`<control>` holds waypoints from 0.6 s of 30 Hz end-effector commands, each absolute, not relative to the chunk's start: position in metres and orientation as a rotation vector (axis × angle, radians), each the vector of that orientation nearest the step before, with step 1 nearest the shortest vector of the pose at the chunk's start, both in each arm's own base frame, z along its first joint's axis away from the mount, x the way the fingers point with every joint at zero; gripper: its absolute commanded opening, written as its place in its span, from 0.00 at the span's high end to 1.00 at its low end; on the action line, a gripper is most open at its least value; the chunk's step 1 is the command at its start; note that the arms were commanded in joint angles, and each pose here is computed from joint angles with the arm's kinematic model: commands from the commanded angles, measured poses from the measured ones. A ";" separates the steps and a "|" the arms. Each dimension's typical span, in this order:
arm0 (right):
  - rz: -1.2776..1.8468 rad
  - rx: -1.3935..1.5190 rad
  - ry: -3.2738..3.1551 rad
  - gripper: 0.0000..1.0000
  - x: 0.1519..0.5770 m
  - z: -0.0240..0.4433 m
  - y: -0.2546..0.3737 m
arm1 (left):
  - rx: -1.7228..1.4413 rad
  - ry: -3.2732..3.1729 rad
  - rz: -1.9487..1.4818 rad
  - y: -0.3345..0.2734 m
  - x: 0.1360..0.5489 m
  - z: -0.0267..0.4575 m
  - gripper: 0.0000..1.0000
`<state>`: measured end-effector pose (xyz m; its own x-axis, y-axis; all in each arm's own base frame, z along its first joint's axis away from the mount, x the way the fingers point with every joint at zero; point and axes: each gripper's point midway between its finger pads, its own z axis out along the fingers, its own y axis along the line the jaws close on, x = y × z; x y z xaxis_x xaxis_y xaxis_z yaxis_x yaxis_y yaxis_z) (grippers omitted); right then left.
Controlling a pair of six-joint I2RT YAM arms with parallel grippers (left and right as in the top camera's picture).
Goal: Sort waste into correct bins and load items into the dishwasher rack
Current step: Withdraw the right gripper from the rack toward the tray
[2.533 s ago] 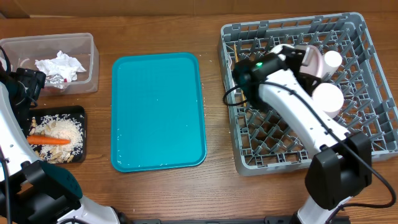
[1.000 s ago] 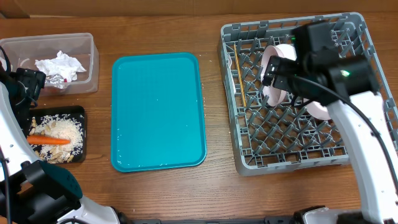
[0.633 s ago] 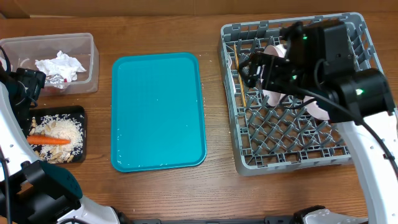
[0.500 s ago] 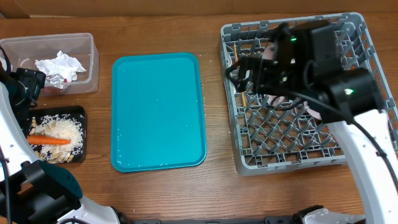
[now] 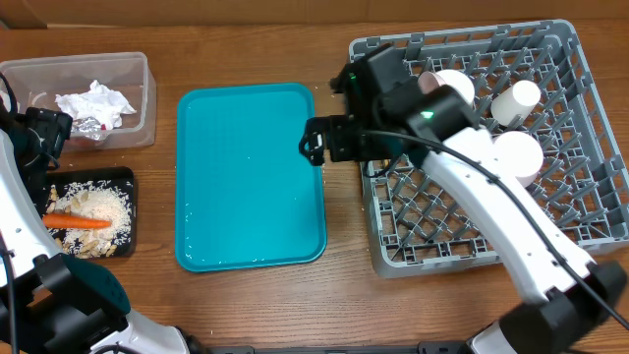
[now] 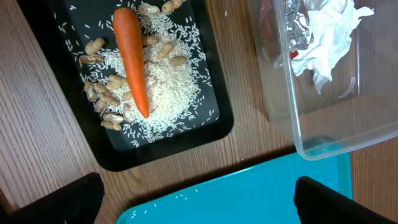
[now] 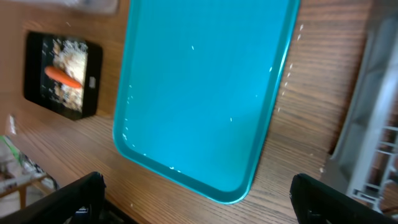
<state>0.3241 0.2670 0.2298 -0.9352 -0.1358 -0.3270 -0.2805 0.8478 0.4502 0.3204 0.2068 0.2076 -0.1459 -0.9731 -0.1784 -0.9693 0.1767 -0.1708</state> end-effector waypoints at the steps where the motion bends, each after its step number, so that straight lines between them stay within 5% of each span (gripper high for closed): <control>1: 0.647 -0.358 2.771 0.03 0.332 0.206 0.275 | -1.884 2.193 -0.004 0.208 0.319 0.208 0.00; 18: 0.142 -0.203 2.775 0.03 0.387 0.141 0.230 | -1.885 2.193 -0.004 0.208 0.319 0.208 0.00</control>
<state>0.3793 0.2394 0.1557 -0.9242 -0.1249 -0.3610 -0.1804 0.9757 0.1241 0.3205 0.2069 0.2076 -0.1458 -0.9730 -0.1789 -0.9693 0.1766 -0.1708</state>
